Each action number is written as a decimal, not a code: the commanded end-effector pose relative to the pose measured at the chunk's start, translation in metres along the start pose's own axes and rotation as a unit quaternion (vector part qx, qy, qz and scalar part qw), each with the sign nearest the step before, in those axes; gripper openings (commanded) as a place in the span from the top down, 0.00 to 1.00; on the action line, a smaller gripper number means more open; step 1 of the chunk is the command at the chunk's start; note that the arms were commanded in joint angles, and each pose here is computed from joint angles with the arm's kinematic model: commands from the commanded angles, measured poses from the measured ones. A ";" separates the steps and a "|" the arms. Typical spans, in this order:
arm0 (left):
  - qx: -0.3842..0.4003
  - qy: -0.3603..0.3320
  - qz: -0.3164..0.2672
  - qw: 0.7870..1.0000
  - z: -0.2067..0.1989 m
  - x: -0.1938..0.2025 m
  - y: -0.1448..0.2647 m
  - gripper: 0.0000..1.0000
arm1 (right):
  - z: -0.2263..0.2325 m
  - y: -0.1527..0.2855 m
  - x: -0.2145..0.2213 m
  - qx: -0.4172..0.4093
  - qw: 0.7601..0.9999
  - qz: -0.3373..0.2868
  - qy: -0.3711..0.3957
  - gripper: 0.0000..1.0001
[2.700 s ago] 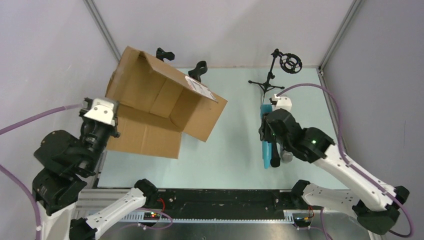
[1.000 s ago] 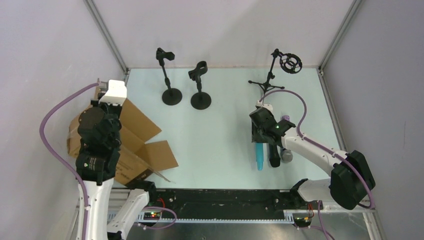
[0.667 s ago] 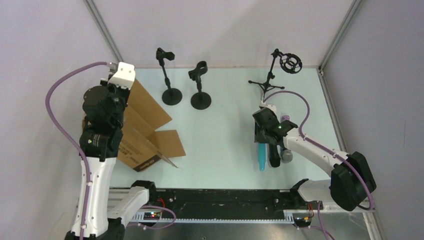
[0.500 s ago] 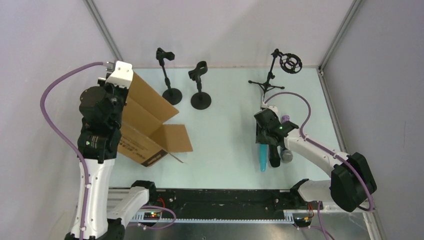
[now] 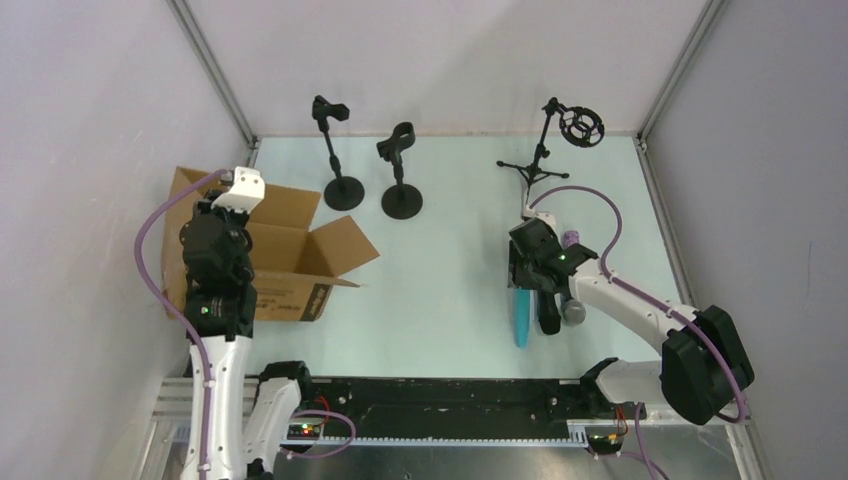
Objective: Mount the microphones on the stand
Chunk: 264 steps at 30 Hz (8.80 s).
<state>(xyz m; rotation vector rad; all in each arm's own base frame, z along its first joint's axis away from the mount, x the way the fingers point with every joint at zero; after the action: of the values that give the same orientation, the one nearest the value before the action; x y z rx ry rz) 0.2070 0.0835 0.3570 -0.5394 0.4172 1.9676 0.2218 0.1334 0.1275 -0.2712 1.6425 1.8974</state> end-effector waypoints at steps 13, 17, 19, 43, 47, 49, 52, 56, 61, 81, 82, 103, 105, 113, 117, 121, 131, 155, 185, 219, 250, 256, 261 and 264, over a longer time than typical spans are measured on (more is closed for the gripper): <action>0.182 -0.061 0.090 0.977 -0.089 0.067 0.024 0.14 | 0.020 0.047 -0.027 -0.059 0.996 -0.072 -0.006 0.01; 0.255 -0.073 0.066 0.962 -0.106 0.070 0.038 0.01 | 0.043 0.059 -0.025 -0.085 0.994 -0.073 0.012 0.01; 0.266 -0.071 0.067 0.959 -0.110 0.069 0.037 0.00 | 0.057 0.065 -0.023 -0.102 0.992 -0.073 0.015 0.01; 0.359 -0.273 -0.439 0.777 -0.132 -0.016 0.091 0.02 | 0.145 0.085 0.046 -0.225 0.971 0.025 0.081 0.04; 0.375 -0.342 -0.452 0.734 -0.155 -0.007 0.076 0.02 | 0.137 0.058 0.078 -0.196 0.975 0.058 0.085 0.05; 0.372 -0.379 -0.464 0.709 -0.163 -0.005 0.074 0.02 | 0.136 0.049 0.089 -0.180 0.977 0.063 0.093 0.05; 0.380 -0.417 -0.472 0.677 -0.173 -0.005 0.073 0.02 | 0.138 0.045 0.098 -0.177 0.977 0.066 0.098 0.05; 0.397 -0.444 -0.471 0.651 -0.170 -0.018 0.064 0.02 | 0.152 0.053 0.098 -0.216 0.970 0.061 0.092 0.06; 0.403 -0.462 -0.424 0.666 -0.161 -0.027 0.037 0.02 | 0.188 0.073 0.107 -0.311 0.938 0.062 0.137 0.07; 0.291 -0.263 -0.387 0.835 -0.084 -0.063 0.045 0.02 | 0.328 0.058 0.201 -0.588 0.741 0.292 0.140 0.56; 0.289 -0.260 -0.383 0.838 -0.083 -0.062 0.046 0.02 | 0.336 0.065 0.202 -0.600 0.730 0.295 0.143 0.56; 0.260 -0.210 -0.364 0.869 -0.057 -0.065 0.056 0.02 | 0.424 -0.010 0.120 -0.551 0.814 0.183 -0.010 0.48; 0.262 -0.213 -0.363 0.869 -0.060 -0.063 0.055 0.02 | 0.422 -0.019 0.105 -0.542 0.823 0.168 -0.018 0.45; 0.274 -0.210 -0.348 0.872 -0.068 -0.057 0.051 0.02 | 0.446 -0.041 0.090 -0.530 0.829 0.178 0.004 0.38; 0.275 -0.202 -0.339 0.877 -0.067 -0.057 0.050 0.02 | 0.463 -0.041 0.089 -0.542 0.820 0.186 0.006 0.35; 0.278 -0.173 -0.336 0.883 -0.061 -0.062 0.052 0.02 | 0.472 -0.042 0.089 -0.560 0.803 0.203 0.001 0.30; 0.344 0.015 -0.277 0.897 -0.063 -0.076 0.053 0.02 | 0.409 -0.020 0.068 -0.529 0.821 0.198 0.081 0.16; 0.370 0.065 -0.289 0.881 -0.047 -0.166 -0.059 0.02 | 0.180 0.008 0.099 -0.243 0.950 0.141 0.133 0.17; 0.391 0.157 -0.196 0.886 -0.131 -0.151 -0.185 0.02 | 0.149 0.011 0.089 -0.215 0.963 0.096 0.135 0.20; 0.351 0.256 -0.259 0.863 -0.098 -0.188 -0.182 0.84 | 0.122 0.010 0.088 -0.197 0.970 0.088 0.110 0.24; 0.366 0.208 -0.480 0.769 -0.013 -0.219 0.072 0.93 | 0.102 0.070 0.044 -0.239 0.969 0.000 0.060 0.24; 0.403 0.214 -0.458 0.763 -0.046 -0.204 0.088 0.99 | 0.099 0.078 0.040 -0.244 0.968 -0.009 0.054 0.24; 0.454 0.254 -0.410 0.749 -0.077 -0.196 0.094 1.00 | 0.098 0.078 0.037 -0.244 0.968 -0.011 0.048 0.24; 0.490 0.277 -0.380 0.734 -0.092 -0.198 0.093 1.00 | 0.097 0.076 0.037 -0.242 0.969 -0.010 0.049 0.24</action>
<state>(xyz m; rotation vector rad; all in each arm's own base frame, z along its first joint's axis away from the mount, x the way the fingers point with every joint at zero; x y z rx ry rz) 0.2161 -0.1434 0.3752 -0.3724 1.2331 0.6260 0.1703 0.2382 0.1892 -0.5962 1.2141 2.3075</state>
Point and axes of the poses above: each gripper's point midway between its finger pads, its own y axis back along the fingers, its own z axis along the line the jaws close on, x = y × z, the point moved 6 cm from there along y, back along the fingers, and after that the axes turned 15 degrees about -y, right-handed, at the moved point
